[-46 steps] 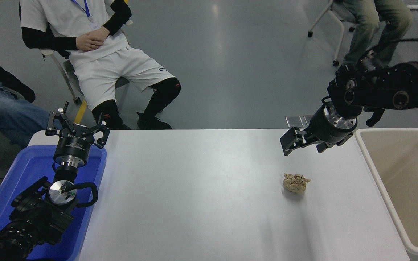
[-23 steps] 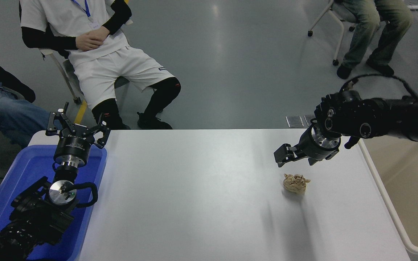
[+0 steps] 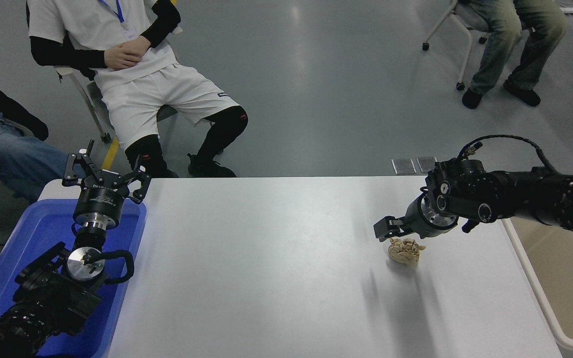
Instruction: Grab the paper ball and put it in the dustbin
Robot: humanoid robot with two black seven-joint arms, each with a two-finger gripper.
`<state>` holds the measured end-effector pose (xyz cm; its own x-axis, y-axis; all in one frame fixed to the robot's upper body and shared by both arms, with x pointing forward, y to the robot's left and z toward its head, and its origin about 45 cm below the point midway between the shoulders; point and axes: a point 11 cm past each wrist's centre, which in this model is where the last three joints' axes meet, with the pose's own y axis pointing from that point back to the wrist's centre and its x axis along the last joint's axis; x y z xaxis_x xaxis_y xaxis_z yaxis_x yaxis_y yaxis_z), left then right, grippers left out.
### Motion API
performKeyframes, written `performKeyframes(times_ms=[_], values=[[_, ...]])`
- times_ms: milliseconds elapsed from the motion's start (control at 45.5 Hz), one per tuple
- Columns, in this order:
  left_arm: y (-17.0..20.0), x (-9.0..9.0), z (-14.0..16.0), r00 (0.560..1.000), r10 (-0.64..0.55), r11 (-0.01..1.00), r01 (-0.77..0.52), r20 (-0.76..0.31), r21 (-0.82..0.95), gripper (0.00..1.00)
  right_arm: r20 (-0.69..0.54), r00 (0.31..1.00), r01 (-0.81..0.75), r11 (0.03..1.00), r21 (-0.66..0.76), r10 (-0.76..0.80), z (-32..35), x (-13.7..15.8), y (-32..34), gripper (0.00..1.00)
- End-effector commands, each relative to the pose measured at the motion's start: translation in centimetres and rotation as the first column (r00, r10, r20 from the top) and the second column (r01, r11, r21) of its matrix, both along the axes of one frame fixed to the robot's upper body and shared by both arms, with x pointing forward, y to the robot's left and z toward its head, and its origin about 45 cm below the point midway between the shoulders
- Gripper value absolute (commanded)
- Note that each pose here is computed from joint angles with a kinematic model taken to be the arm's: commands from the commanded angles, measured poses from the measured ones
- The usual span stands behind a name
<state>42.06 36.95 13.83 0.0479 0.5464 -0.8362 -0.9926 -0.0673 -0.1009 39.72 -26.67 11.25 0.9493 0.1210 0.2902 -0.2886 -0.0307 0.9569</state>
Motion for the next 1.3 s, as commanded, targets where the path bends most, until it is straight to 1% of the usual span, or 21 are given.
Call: performKeyframes(times_ms=[0, 242, 352, 571, 1121, 1275], values=[[0.0, 0.0, 0.0, 1.000, 0.000, 1.000, 0.000, 0.000, 0.000, 0.99, 0.020, 1.000, -0.005, 1.000, -0.024, 0.006, -1.9, -0.8, -1.0, 1.00], [0.0, 0.0, 0.0, 1.000, 0.002, 1.000, -0.002, -0.001, 0.000, 0.99, 0.018, 1.000, 0.015, 0.999, -0.028, -0.015, -3.5, -1.9, -1.9, 1.00], [0.0, 0.0, 0.0, 1.000, 0.001, 1.000, -0.001, -0.001, 0.001, 0.99, 0.048, 0.999, 0.025, 0.999, -0.037, -0.023, -3.2, -1.2, -2.4, 1.00], [0.0, 0.0, 0.0, 1.000, 0.001, 1.000, -0.001, 0.001, -0.001, 0.99, 0.065, 0.997, 0.037, 0.999, -0.036, -0.035, -3.5, -1.2, -2.7, 1.00], [0.0, 0.0, 0.0, 1.000, 0.000, 1.000, 0.000, 0.000, 0.000, 0.99, 0.049, 0.997, 0.059, 0.998, 0.012, -0.060, -4.5, -1.9, -1.5, 1.00], [0.0, 0.0, 0.0, 1.000, 0.002, 1.000, -0.002, -0.001, 0.000, 0.99, 0.105, 0.992, 0.063, 0.998, 0.029, -0.065, -4.7, -1.6, -1.1, 1.00]])
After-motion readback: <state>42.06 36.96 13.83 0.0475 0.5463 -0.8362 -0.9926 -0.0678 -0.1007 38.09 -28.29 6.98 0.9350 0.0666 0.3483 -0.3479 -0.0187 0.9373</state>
